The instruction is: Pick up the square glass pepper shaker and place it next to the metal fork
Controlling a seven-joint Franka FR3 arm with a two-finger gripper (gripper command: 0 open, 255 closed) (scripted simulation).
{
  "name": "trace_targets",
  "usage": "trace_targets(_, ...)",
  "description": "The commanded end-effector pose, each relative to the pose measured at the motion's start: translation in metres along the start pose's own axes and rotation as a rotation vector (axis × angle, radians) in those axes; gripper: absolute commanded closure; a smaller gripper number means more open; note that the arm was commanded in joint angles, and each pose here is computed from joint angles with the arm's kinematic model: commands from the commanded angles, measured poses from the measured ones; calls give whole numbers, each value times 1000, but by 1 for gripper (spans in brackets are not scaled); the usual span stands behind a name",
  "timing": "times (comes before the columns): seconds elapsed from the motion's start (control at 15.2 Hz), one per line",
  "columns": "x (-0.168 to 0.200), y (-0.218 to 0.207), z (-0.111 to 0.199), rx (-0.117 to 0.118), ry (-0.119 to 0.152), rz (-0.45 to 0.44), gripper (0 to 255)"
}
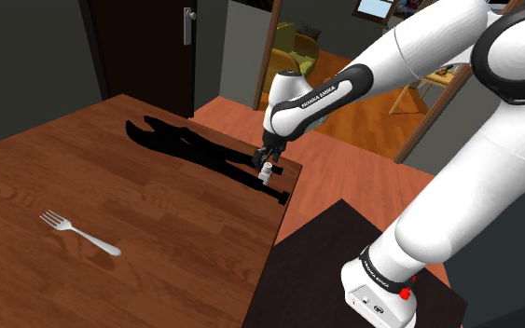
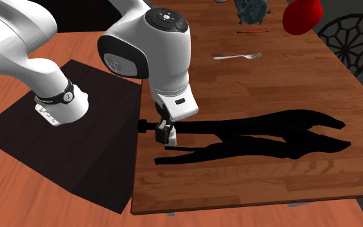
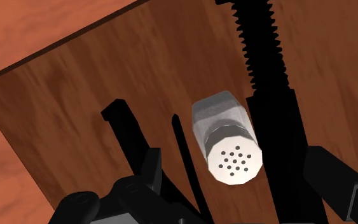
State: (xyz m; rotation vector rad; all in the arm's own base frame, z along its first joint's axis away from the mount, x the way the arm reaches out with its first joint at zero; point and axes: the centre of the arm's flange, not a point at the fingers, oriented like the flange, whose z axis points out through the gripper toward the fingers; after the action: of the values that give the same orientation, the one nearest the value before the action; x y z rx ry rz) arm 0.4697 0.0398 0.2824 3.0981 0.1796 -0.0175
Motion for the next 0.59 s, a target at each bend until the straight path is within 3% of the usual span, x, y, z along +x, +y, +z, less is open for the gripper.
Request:
trace_targets(0.0,0,1,6,0,1,0,0)
trace_targets(0.46,0,1,6,0,1,0,0)
trace_targets(0.53,0,1,6,0,1,0,255)
